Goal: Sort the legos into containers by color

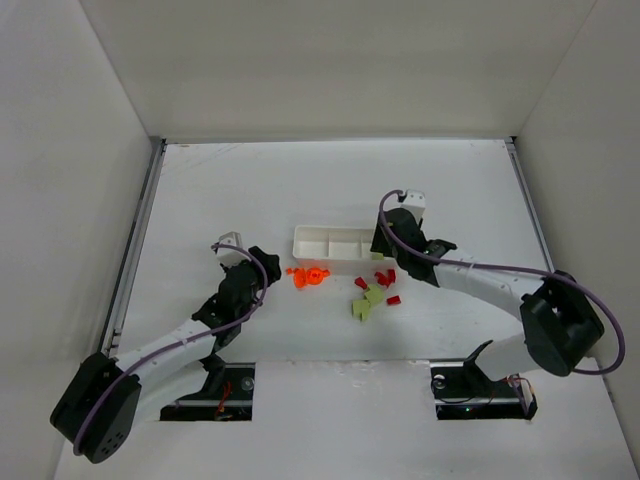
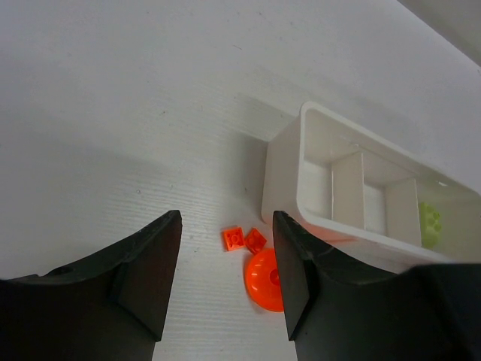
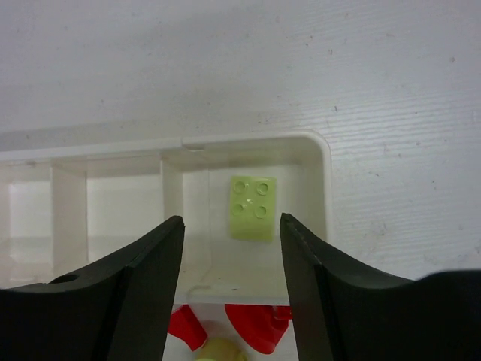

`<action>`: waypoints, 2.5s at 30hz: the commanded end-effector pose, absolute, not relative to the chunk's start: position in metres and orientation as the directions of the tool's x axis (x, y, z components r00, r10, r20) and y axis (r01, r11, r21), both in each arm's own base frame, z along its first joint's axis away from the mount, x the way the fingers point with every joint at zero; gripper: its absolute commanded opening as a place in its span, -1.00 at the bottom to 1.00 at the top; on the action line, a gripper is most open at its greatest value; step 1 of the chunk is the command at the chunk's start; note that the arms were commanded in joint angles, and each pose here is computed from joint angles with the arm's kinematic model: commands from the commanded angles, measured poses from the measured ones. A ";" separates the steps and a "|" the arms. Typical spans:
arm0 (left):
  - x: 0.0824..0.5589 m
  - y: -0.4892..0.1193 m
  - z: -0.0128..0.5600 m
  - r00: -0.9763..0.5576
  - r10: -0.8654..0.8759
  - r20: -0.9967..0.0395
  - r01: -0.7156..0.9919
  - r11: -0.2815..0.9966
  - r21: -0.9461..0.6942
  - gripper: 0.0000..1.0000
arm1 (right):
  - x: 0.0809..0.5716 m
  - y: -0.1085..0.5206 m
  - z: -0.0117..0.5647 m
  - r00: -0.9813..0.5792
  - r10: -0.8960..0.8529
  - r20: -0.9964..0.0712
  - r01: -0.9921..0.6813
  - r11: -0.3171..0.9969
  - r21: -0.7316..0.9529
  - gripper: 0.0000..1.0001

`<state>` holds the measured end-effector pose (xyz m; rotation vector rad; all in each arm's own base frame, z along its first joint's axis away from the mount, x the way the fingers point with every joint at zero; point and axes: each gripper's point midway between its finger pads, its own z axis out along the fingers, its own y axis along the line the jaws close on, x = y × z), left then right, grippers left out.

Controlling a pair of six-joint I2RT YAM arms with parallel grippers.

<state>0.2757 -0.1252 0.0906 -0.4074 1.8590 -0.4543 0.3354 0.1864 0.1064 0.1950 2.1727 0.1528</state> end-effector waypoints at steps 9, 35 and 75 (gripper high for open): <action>0.282 -0.136 0.113 -0.271 -0.522 -0.809 -0.003 0.841 -0.541 -0.02 | 0.278 0.208 0.131 -0.552 0.179 -0.814 -0.077 0.962 0.264 0.06; 0.233 -0.219 0.115 -0.566 -0.396 -0.723 0.100 0.838 -0.537 -0.10 | 0.168 0.253 0.051 -0.754 -0.078 -0.653 -0.281 0.936 0.213 0.18; 0.203 -0.295 0.089 -0.722 -0.535 -0.438 0.046 0.594 -0.803 0.19 | 0.199 0.295 0.088 -0.652 0.091 -0.753 -0.277 0.895 0.349 -0.54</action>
